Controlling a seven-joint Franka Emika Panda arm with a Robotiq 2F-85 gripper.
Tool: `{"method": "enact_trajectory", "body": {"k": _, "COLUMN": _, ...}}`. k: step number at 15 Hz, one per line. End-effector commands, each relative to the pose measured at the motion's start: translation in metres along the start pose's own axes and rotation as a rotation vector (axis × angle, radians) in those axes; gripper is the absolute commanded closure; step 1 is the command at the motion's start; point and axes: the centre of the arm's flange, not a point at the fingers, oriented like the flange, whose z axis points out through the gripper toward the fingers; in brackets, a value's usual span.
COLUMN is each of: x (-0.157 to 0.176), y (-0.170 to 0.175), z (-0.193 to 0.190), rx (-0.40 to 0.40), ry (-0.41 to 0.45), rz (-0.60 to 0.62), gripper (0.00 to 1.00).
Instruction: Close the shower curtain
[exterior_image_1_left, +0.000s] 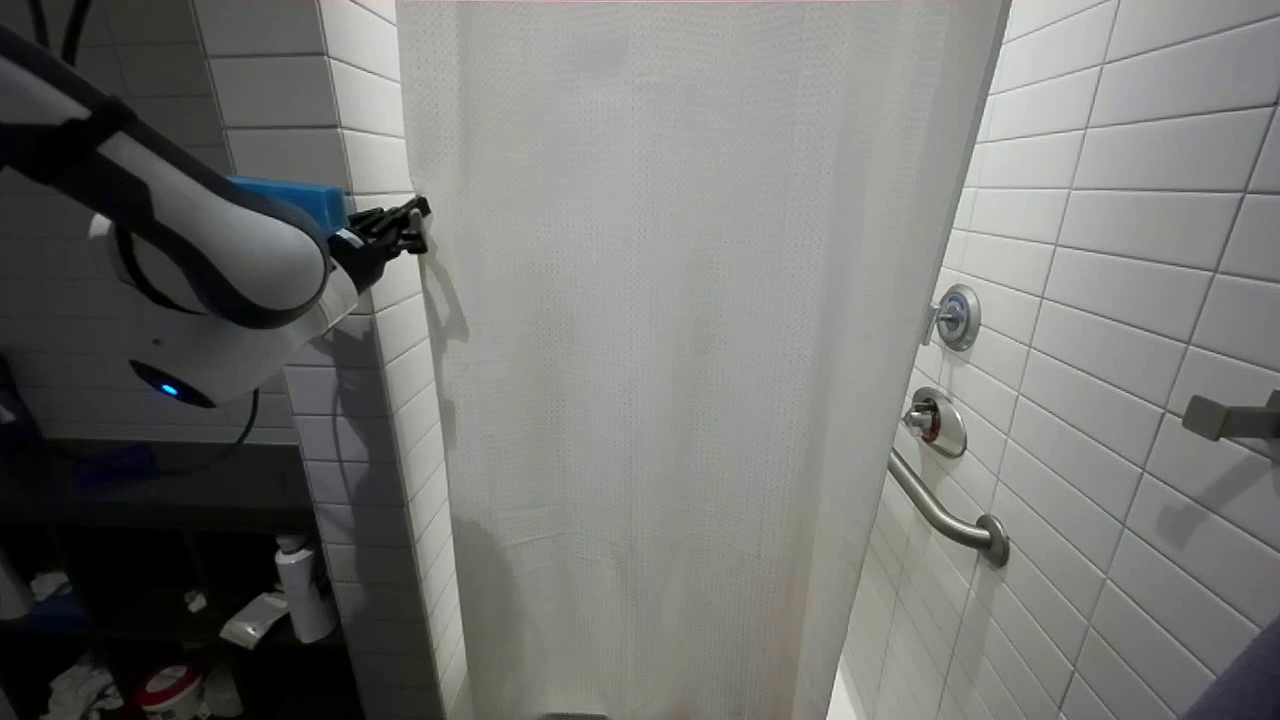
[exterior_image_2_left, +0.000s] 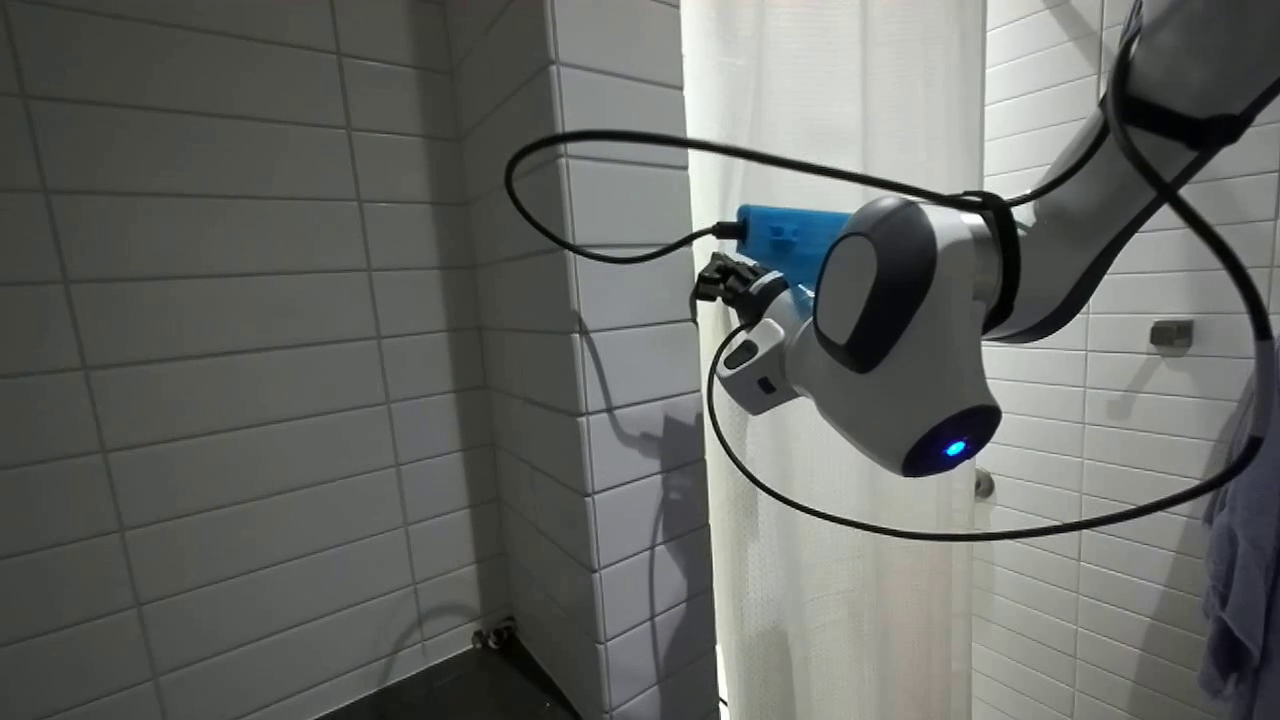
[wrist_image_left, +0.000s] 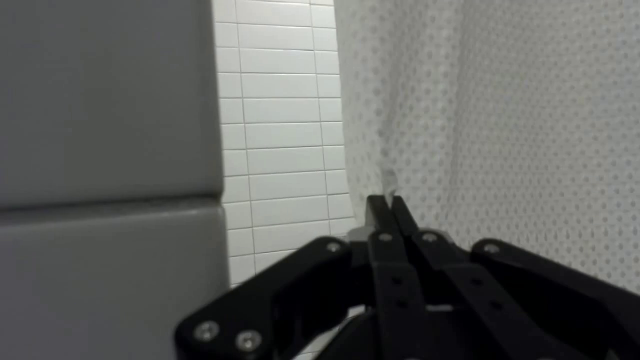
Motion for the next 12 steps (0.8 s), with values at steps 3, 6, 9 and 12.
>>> {"method": "enact_trajectory", "body": {"k": 3, "x": 0.009, "y": -0.036, "z": 0.017, "rx": -0.106, "ry": -0.020, "rz": -0.010, "gripper": 1.00}}
{"method": "enact_trajectory", "body": {"k": 6, "x": 0.013, "y": -0.041, "z": 0.017, "rx": -0.106, "ry": -0.037, "rz": -0.009, "gripper": 0.73}}
{"method": "enact_trajectory", "body": {"k": 9, "x": 0.018, "y": -0.048, "z": 0.018, "rx": -0.107, "ry": -0.054, "rz": -0.007, "gripper": 0.55}}
{"method": "enact_trajectory", "body": {"k": 12, "x": 0.020, "y": -0.057, "z": 0.020, "rx": -0.099, "ry": -0.069, "rz": -0.016, "gripper": 0.35}}
